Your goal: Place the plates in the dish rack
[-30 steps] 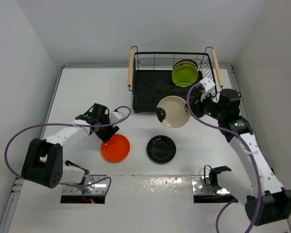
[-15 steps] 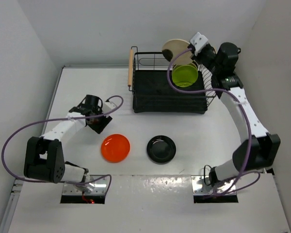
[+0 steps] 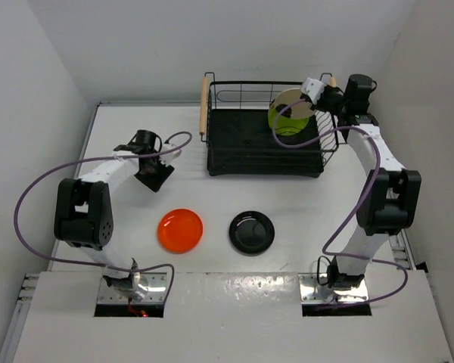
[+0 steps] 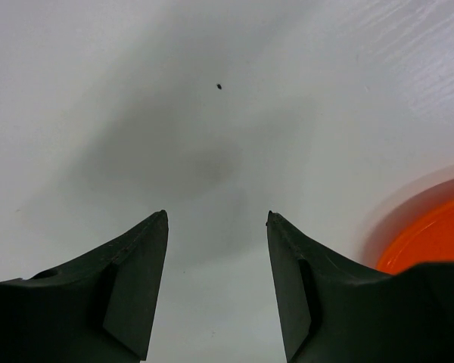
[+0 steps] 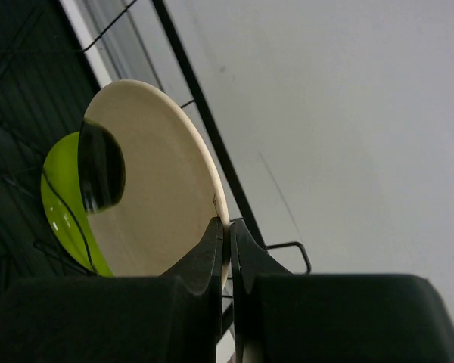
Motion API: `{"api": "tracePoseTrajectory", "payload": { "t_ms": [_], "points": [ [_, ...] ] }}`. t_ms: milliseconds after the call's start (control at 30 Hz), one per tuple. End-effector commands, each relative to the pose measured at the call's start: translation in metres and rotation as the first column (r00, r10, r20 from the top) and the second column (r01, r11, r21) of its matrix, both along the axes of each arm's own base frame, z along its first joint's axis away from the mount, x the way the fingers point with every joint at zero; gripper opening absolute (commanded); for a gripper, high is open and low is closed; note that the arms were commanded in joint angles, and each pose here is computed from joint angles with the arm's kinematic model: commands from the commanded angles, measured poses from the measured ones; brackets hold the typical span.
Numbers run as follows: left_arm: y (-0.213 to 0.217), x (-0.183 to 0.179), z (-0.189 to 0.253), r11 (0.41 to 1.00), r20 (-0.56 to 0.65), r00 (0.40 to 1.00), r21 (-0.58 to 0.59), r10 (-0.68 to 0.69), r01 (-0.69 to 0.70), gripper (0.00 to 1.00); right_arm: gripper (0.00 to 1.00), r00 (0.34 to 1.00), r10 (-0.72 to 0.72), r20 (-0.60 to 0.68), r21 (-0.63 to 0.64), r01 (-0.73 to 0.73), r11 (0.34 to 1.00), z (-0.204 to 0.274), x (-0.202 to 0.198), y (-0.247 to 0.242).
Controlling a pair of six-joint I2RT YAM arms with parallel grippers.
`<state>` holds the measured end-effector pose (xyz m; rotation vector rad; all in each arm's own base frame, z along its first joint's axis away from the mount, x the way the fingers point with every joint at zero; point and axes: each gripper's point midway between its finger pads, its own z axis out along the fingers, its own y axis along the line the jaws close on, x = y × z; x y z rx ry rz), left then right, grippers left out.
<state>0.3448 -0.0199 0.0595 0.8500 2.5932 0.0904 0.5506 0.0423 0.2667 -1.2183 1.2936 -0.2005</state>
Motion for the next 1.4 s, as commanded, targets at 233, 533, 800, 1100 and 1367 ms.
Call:
{"api": "tracePoseTrajectory", "payload": {
  "t_ms": [233, 533, 800, 1100, 1367],
  "points": [
    [0.001, 0.002, -0.011, 1.000, -0.066, 0.998, -0.009, 0.013, -0.014, 0.60, 0.00, 0.986, 0.152, 0.064, -0.212, -0.135, 0.968, -0.028, 0.004, 0.032],
    [0.005, -0.001, -0.016, 0.999, -0.100, 0.995, -0.023, 0.024, -0.027, 0.60, 0.00, 0.992, 0.113, 0.059, -0.257, -0.094, 0.962, -0.055, 0.017, 0.023],
    [0.008, -0.001, -0.016, 0.999, -0.100, 0.994, -0.023, 0.033, -0.036, 0.60, 0.00, 0.995, 0.096, 0.017, -0.280, -0.088, 0.956, -0.087, 0.014, 0.019],
    [-0.007, -0.004, -0.003, 0.995, -0.089, 0.996, -0.103, -0.011, 0.002, 0.60, 0.42, 0.999, 0.002, 0.051, -0.117, 0.004, 0.993, -0.074, 0.012, 0.017],
    [-0.049, -0.052, -0.003, 0.921, -0.107, 0.959, -0.326, -0.261, 0.214, 0.66, 0.72, 0.984, -0.050, 0.170, -0.060, 0.061, 0.996, -0.021, 0.004, 0.031]
  ]
}}
